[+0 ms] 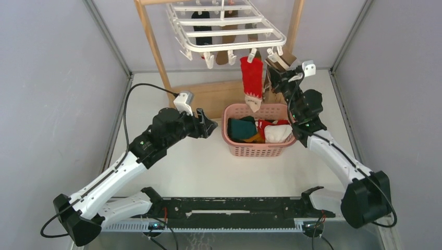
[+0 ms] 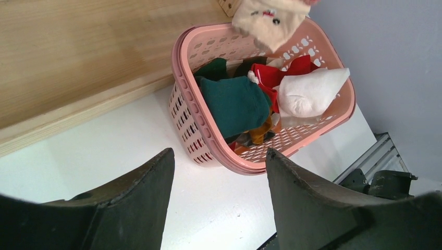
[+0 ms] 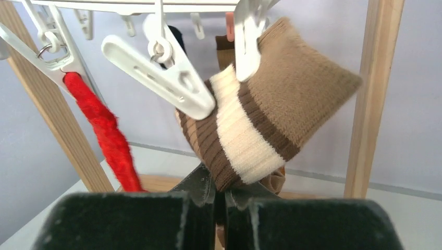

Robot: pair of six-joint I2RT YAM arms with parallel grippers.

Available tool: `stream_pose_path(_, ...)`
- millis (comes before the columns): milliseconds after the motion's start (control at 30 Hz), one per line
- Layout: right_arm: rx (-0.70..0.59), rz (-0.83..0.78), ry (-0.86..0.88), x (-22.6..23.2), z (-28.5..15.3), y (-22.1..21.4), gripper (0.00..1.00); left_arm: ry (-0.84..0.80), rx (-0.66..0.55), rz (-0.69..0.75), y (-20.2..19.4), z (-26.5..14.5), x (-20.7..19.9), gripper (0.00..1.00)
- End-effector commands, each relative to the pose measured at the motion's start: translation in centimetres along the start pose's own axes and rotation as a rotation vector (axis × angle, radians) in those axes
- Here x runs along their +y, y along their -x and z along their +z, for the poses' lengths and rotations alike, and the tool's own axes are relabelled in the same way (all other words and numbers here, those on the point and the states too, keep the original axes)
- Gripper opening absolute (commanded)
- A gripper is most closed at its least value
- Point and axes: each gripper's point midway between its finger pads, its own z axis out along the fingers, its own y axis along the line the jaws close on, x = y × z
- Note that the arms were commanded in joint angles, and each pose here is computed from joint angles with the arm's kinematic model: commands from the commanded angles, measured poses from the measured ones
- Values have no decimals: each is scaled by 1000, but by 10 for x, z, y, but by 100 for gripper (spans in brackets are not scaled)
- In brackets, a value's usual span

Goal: Remove the socks clipped to the hanger
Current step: Adjust the hanger on the clothesline.

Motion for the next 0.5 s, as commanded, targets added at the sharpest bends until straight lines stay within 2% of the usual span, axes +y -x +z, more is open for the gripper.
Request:
stream_pose_path(0,-47,-61,-28,9,-21,21,2,-55,-89,4,29,-11,-15,69)
stream_pose_path(267,-69,-67,31,47,-51,41,1,-60,-96,-12,26,-14,-14,69)
stream_pose_path(467,-71,-61,93,80,-65,46,0,-93,-93,-15,24,-19,-19,77)
